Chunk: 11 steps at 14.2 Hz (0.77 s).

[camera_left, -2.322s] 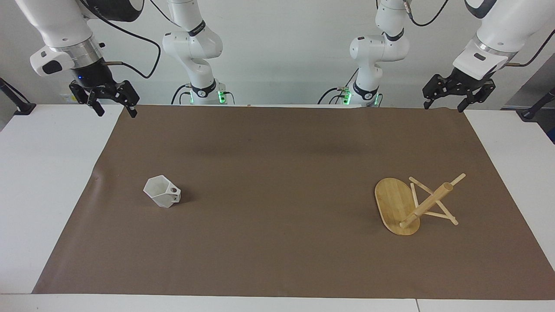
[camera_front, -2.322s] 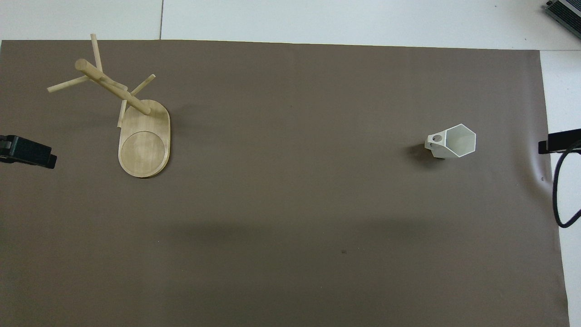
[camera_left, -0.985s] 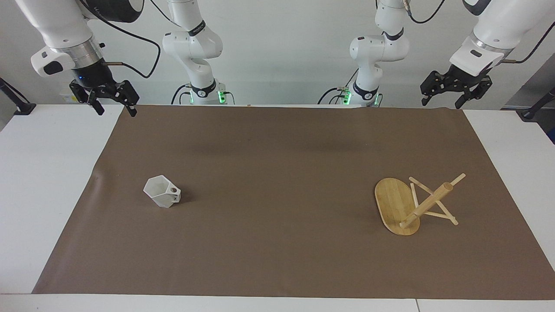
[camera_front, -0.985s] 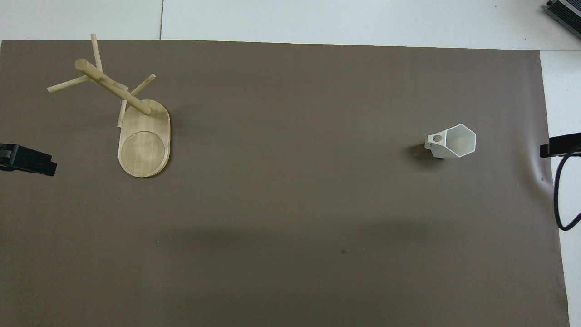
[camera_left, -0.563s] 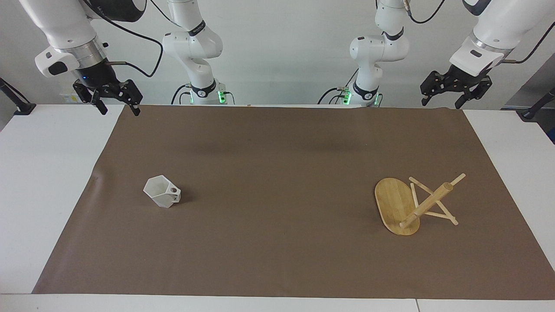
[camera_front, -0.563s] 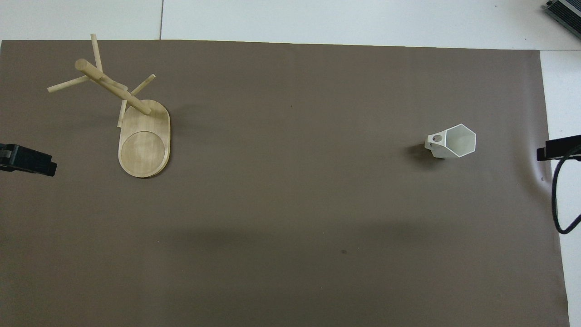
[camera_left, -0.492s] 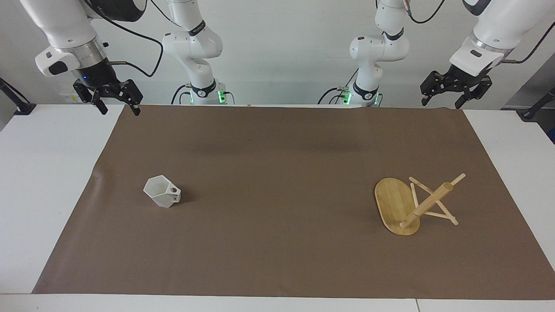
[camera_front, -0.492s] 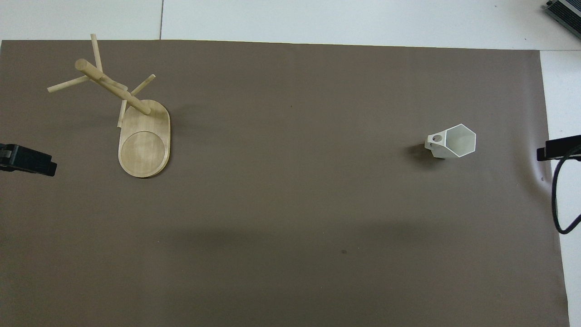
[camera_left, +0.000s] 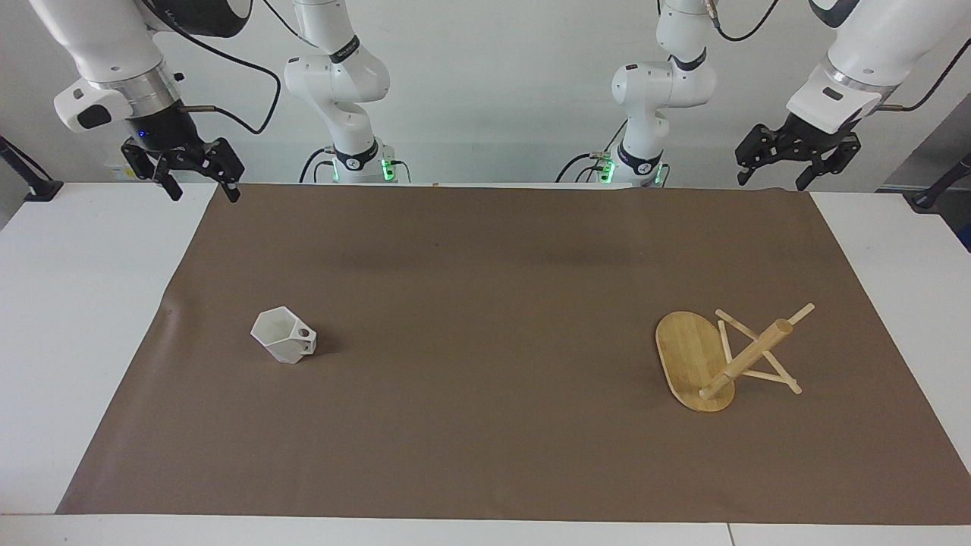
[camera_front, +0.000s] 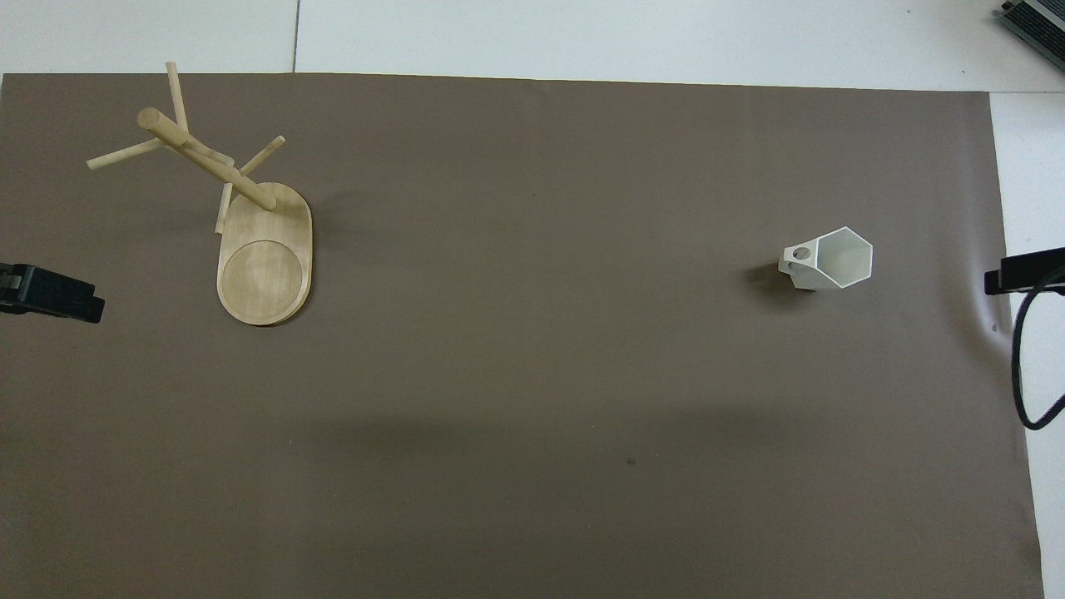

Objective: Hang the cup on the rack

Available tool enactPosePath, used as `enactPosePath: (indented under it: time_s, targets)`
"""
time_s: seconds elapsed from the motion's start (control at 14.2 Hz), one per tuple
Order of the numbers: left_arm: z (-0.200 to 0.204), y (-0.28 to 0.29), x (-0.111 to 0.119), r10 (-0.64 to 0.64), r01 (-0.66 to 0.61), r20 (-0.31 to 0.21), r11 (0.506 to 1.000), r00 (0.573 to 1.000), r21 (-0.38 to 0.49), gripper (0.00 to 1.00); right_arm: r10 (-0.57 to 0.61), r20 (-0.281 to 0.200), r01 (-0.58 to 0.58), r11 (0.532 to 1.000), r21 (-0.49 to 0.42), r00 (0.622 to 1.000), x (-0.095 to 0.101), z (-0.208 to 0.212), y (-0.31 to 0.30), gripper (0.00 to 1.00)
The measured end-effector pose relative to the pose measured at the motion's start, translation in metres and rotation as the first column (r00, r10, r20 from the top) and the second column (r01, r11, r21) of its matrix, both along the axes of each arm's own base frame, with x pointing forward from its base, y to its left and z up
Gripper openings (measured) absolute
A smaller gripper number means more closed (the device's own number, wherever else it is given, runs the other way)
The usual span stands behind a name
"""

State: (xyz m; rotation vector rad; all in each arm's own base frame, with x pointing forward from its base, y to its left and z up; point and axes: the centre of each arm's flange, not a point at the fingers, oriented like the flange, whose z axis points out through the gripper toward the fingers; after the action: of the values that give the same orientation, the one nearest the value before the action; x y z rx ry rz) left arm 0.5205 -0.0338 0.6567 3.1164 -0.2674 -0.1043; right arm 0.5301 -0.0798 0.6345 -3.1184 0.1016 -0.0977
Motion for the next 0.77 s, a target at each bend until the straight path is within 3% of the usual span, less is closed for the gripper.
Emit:
enactPosePath:
  time_s: [0.77]
  targets:
    - [-0.0001,0.0,-0.0001,0.0,0.0,0.0,1.0,1.0,0.0,1.0,0.004,0.023,-0.004,1.0,-0.004,1.0,0.0022,0.0022,-0.0004,1.0]
